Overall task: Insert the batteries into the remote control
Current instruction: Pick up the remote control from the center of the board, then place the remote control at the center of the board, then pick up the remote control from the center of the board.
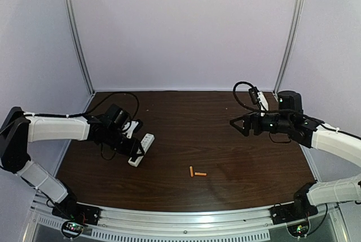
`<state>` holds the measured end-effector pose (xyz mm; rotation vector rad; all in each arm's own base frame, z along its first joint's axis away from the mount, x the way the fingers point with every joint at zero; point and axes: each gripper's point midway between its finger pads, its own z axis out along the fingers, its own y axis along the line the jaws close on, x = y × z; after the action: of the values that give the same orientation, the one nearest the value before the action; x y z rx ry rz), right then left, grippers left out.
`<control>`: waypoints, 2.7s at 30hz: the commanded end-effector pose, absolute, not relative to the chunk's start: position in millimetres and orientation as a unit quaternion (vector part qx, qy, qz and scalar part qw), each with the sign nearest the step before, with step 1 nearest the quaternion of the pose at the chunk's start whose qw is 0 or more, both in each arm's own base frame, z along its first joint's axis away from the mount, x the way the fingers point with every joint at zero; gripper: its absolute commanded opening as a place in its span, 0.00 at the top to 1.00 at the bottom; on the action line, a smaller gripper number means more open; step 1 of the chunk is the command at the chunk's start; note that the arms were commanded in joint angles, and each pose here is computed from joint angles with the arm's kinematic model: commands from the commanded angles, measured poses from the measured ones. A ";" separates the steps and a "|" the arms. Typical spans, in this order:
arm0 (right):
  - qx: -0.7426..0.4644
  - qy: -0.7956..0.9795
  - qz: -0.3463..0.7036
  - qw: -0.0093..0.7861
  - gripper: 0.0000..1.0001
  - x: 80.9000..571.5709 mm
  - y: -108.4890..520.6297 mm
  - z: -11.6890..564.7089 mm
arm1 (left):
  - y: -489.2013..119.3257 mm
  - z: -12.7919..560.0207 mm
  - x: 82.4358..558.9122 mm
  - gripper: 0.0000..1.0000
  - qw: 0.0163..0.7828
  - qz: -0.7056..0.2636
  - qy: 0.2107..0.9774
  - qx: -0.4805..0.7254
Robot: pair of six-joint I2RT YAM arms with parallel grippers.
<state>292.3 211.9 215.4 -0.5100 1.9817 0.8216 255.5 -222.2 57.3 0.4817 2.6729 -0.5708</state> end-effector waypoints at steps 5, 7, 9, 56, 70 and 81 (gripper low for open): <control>-0.223 0.804 0.304 0.460 0.00 290.8 213.8 219.6 | -277.8 55.7 274.4 0.75 0.164 -0.189 0.909 0.333; -0.225 0.801 0.307 0.462 0.00 288.6 214.2 223.0 | -292.3 56.5 285.2 0.75 0.161 -0.195 0.897 0.362; -0.225 0.801 0.307 0.463 0.00 286.8 214.0 225.7 | -308.0 60.1 298.2 0.75 0.159 -0.193 0.886 0.390; -0.480 0.816 0.121 0.300 0.03 259.4 318.8 180.6 | -254.1 207.3 378.8 0.03 0.371 -0.217 0.864 0.264; -0.597 0.782 -0.090 0.154 0.13 277.7 360.2 95.0 | -190.3 202.8 368.1 0.03 0.387 -0.238 0.882 0.124; -0.614 0.755 -0.172 0.150 0.14 310.0 385.2 77.6 | -192.9 197.2 355.6 0.03 0.386 -0.265 0.874 0.133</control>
<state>296.7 388.9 60.5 -1.7645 2.2290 -0.3576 356.4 -189.6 193.7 0.3351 2.2676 -0.6223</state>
